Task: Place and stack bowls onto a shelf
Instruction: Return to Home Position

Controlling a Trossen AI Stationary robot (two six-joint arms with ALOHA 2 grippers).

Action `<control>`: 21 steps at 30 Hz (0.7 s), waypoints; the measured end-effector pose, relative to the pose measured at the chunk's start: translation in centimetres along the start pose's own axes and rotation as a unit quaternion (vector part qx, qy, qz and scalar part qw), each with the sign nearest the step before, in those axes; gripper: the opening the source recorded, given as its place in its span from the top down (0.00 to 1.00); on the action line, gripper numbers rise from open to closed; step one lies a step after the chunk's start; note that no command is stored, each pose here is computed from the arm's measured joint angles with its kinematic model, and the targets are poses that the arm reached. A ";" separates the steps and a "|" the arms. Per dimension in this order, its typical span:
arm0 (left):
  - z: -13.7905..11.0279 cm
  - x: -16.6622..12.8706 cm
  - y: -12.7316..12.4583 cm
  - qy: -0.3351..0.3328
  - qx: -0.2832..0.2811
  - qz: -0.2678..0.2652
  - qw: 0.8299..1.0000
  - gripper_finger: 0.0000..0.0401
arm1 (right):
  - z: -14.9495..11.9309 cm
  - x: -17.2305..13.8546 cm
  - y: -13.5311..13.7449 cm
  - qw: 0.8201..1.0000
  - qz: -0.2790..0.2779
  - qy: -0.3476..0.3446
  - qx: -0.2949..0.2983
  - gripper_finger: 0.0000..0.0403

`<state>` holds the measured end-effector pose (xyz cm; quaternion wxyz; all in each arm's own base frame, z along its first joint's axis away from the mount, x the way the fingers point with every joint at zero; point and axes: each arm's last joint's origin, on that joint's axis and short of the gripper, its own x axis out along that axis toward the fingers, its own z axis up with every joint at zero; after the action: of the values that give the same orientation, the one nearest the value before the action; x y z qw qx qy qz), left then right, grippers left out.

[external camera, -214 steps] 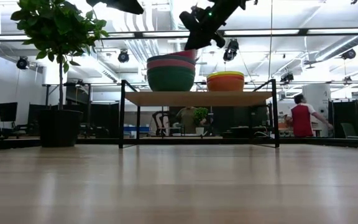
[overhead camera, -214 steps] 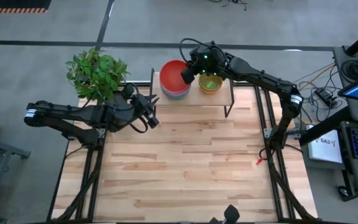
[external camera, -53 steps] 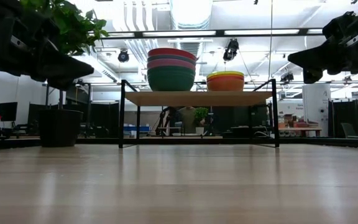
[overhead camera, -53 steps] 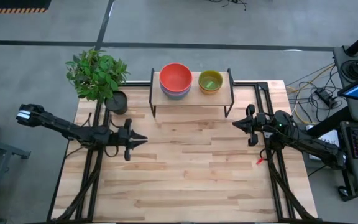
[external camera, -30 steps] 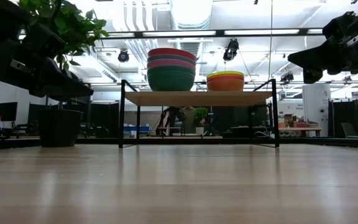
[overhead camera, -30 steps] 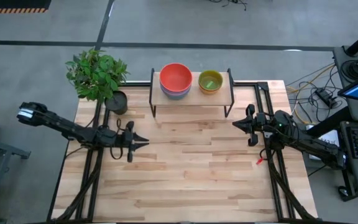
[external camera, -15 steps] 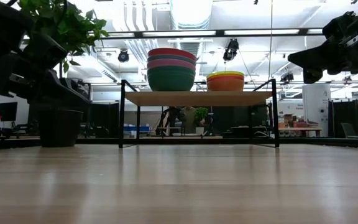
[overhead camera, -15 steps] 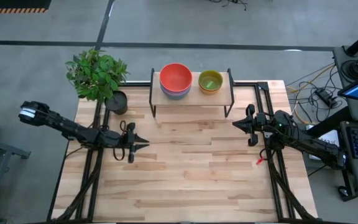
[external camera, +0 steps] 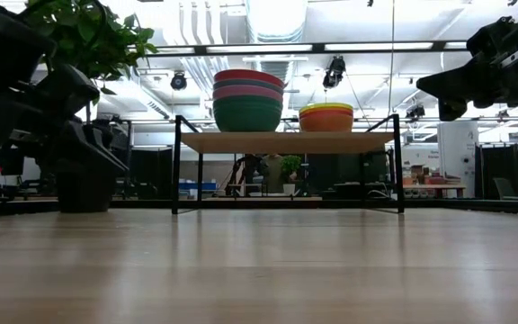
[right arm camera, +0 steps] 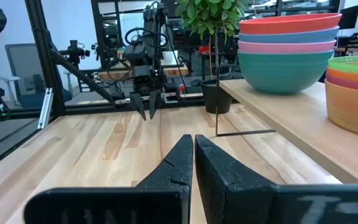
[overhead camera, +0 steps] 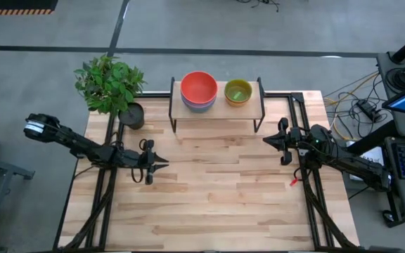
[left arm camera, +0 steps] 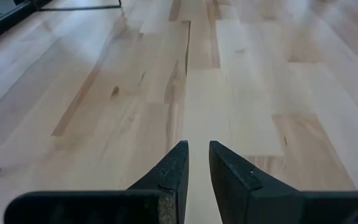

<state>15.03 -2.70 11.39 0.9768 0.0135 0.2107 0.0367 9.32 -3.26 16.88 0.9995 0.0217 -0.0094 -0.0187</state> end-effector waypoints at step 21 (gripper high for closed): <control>-1.2 0.6 -0.1 0.047 0.014 0.004 0.999 0.89 | 0.0 0.0 0.0 1.000 0.000 0.000 0.000 0.98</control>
<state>15.07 -2.71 10.08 0.9653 0.0264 0.2569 0.0384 9.32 -3.26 16.88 0.9995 0.0217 -0.0093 -0.0189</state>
